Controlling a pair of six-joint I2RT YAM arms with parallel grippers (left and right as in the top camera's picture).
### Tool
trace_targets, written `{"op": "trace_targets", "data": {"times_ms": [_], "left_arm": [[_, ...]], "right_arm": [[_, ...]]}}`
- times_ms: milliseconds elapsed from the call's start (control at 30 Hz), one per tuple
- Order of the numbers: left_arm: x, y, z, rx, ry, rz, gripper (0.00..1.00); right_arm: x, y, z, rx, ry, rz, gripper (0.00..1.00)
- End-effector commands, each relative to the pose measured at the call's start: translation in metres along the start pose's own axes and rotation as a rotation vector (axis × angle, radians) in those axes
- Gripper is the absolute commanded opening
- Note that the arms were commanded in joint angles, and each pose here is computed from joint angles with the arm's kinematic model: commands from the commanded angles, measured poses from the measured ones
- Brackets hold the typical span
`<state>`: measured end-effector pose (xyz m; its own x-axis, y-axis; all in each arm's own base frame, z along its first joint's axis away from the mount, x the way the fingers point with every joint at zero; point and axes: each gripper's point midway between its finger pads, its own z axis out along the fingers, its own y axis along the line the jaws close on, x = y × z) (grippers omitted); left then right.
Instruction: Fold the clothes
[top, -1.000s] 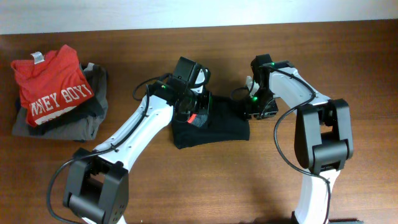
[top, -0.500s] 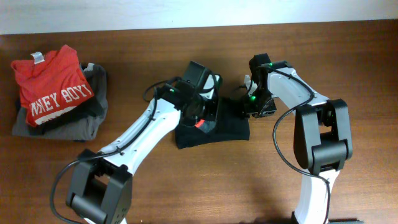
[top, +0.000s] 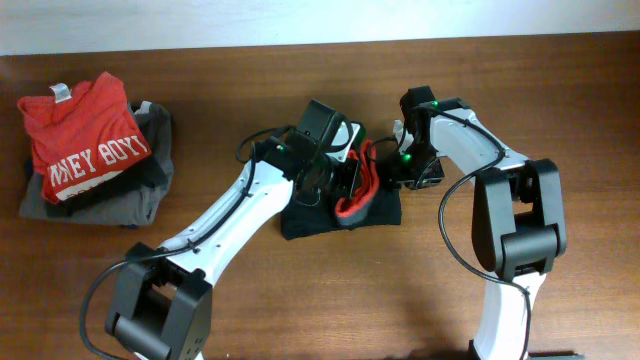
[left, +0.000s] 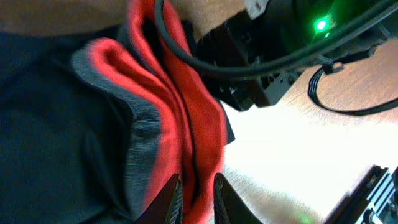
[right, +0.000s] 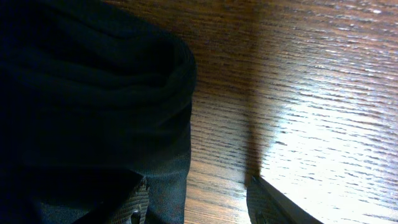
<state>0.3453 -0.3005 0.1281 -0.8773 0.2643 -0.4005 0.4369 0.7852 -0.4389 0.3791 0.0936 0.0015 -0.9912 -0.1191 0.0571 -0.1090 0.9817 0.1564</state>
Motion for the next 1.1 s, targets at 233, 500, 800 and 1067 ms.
{"op": "trace_targets", "data": {"times_ms": [233, 500, 800, 1067], "left_arm": [[-0.024, 0.018, -0.022, -0.099, -0.095, 0.045, 0.25], [-0.023, 0.083, -0.041, -0.320, -0.097, -0.044, 0.31], [-0.022, 0.118, -0.041, -0.398, -0.086, -0.096, 0.33], [-0.004, 0.132, -0.017, -0.414, -0.002, -0.118, 0.34]], "right_arm": [[0.016, -0.012, 0.012, 0.024, 0.093, 0.046, 0.54], [-0.014, -0.041, -0.094, 0.032, -0.071, 0.137, 0.55], [-0.007, 0.032, -0.131, -0.183, -0.075, -0.100, 0.61], [0.010, 0.078, -0.091, -0.193, -0.002, -0.229, 0.63]]}}
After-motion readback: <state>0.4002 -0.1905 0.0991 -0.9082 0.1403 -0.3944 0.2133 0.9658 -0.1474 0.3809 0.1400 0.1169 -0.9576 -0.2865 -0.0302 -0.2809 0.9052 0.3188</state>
